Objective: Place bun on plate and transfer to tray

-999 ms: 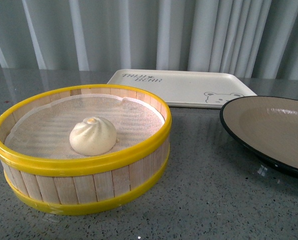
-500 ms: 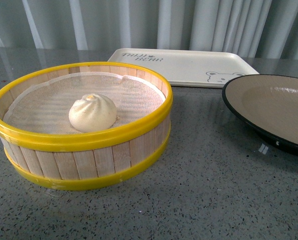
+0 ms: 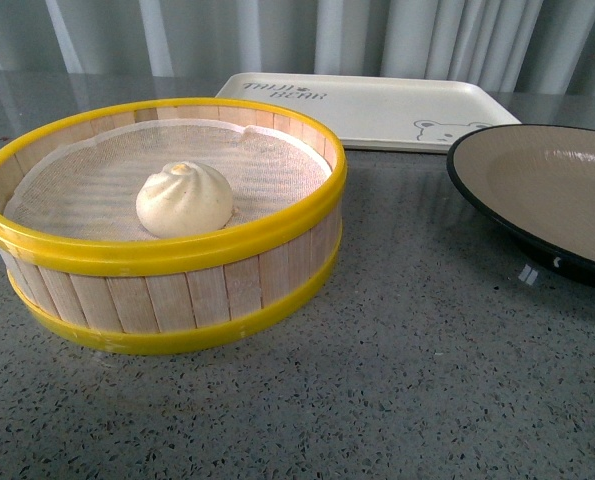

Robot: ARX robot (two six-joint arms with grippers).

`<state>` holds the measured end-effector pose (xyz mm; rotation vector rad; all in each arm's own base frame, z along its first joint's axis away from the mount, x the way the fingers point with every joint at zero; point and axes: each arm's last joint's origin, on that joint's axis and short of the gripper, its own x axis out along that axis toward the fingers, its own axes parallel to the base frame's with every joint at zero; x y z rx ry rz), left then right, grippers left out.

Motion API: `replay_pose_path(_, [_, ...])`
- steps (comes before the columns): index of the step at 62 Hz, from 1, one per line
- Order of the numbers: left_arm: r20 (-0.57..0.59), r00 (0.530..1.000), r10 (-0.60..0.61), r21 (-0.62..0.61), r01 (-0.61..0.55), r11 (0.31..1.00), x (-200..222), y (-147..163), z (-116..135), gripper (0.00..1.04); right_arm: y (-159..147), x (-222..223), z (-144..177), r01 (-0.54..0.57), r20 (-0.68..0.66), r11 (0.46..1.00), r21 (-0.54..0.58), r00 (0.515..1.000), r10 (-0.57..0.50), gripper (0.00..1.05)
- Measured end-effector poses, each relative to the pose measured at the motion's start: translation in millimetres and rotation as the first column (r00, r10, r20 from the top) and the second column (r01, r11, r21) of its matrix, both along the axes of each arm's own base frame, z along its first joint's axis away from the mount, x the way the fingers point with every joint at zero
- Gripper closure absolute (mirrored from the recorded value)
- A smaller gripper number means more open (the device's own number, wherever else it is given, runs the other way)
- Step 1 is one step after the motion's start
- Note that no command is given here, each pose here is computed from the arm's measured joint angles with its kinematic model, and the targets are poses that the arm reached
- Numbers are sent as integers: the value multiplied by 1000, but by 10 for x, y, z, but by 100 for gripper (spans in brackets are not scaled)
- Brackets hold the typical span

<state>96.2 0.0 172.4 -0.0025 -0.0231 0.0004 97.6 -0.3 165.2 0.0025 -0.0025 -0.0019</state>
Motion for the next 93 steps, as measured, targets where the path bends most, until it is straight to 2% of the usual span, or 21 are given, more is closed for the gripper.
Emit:
replay_pose_path(7, [-16,1000,10,-10,-11,1000,4,-1,-6,7,0,0,0,0,0,1000,0,1000,0,9])
replay_pose_path(9, [-101,993,63,-39,-67,997,6,1,-20,7,0,0,0,0,0,1000,0,1000,0,9])
replay_pose_path(12, [-269,953,142,-60,-164,985,12,13,-36,7,0,0,0,0,0,1000,0,1000,0,9])
replay_pose_path(16, [-379,907,182,-78,-227,971,21,27,-77,7,0,0,0,0,0,1000,0,1000,0,9])
replay_pose_path(24, [-383,904,192,-139,-262,955,25,59,-55,7,0,0,0,0,0,1000,0,1000,0,9])
replay_pose_path(38, [-305,931,199,-194,-265,944,86,72,190,7,0,0,0,0,0,1000,0,1000,0,9])
replay_pose_path(47, [-260,948,185,-178,-236,955,249,48,413,7,0,0,0,0,0,1000,0,1000,0,9])
replay_pose_path(54, [-189,973,132,-148,-161,976,628,-53,824,7,0,0,0,0,0,1000,0,1000,0,9])
replay_pose_path(60, [-200,978,65,-150,-96,984,920,-183,1047,7,0,0,0,0,0,1000,0,1000,0,9])
replay_pose_path(68, [-241,969,-59,-149,23,989,1242,-473,1222,7,0,0,0,0,0,1000,0,1000,0,9])
replay_pose_path(78, [-295,938,-182,-147,143,979,1418,-838,1261,7,0,0,0,0,0,1000,0,1000,0,9])
replay_pose_path(87, [-383,889,-252,-155,207,966,1488,-1059,1094,7,0,0,0,0,0,1000,0,1000,0,9])
replay_pose_path(93, [-413,872,-265,-154,219,963,1515,-1149,1009,7,0,0,0,0,0,1000,0,1000,0,9])
